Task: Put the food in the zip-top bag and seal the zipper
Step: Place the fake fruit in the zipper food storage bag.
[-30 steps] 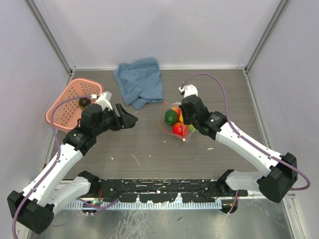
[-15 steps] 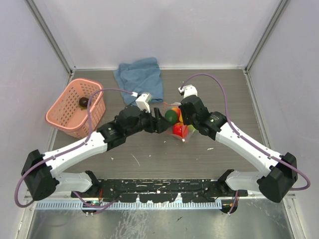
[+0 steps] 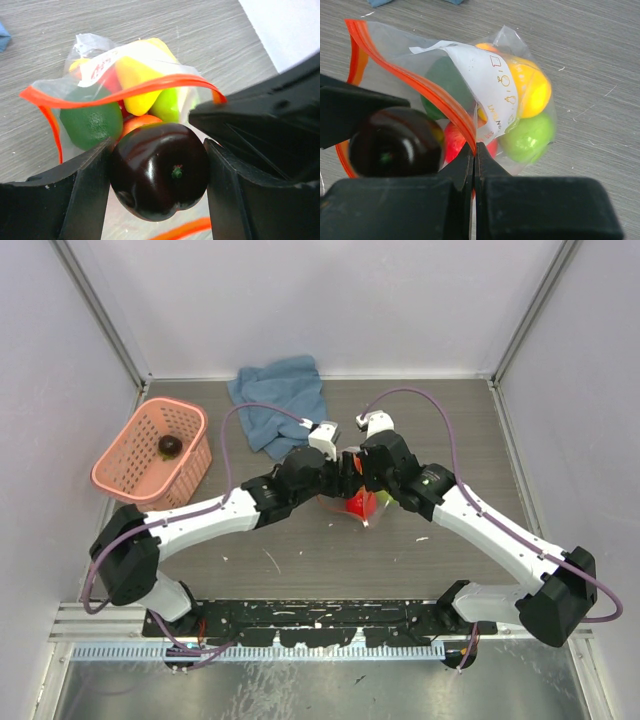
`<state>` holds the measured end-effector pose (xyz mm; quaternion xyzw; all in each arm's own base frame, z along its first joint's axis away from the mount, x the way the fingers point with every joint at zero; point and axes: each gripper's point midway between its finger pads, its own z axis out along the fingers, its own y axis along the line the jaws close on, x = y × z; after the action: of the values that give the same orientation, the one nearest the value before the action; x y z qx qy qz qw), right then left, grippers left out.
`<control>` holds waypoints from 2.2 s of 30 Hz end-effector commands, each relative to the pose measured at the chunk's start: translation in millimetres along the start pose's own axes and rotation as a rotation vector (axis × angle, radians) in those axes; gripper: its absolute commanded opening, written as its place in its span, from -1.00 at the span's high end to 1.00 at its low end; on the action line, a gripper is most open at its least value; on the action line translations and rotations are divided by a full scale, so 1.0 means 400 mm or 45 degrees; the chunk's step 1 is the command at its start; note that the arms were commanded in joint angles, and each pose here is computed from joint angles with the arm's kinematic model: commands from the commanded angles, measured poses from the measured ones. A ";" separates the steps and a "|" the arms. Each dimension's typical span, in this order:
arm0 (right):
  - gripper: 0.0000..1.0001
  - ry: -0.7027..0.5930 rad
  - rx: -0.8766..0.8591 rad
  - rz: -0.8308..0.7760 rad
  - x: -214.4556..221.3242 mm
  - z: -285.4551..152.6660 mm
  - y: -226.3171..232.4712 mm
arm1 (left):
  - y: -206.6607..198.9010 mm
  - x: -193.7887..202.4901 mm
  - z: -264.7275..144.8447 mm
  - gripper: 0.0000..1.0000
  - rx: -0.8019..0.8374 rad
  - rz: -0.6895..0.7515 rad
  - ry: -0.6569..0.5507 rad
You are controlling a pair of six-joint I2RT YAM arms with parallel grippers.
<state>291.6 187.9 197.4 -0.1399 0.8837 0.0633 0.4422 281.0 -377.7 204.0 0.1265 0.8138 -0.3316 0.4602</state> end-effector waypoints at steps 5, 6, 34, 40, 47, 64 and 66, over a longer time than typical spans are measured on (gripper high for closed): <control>0.99 -0.162 -0.050 0.060 -0.102 -0.046 0.016 | 0.041 -0.088 0.066 0.24 -0.184 0.023 -0.201; 0.99 -0.166 -0.057 0.064 -0.104 -0.048 0.018 | 0.045 -0.085 0.075 0.23 -0.198 0.021 -0.204; 0.99 -0.201 -0.076 0.102 -0.102 -0.056 0.020 | 0.024 -0.089 0.155 -0.73 -0.185 -0.105 -0.336; 0.99 -0.205 -0.054 0.107 -0.098 -0.057 0.010 | 0.011 -0.094 0.120 -0.83 -0.153 -0.098 -0.300; 0.99 -0.208 -0.048 0.107 -0.101 -0.057 0.009 | -0.002 -0.100 0.049 -0.86 -0.138 -0.076 -0.209; 0.99 -0.207 -0.054 0.110 -0.099 -0.049 0.013 | 0.151 0.032 -0.161 -0.76 -0.413 -0.120 0.052; 0.99 -0.212 -0.058 0.109 -0.101 -0.053 0.014 | 0.162 0.051 -0.156 -0.68 -0.420 -0.151 0.075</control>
<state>293.0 188.8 221.8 -0.1152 0.8658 0.0896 0.4786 263.6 -306.6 205.4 0.0385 0.8575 -0.2426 0.4521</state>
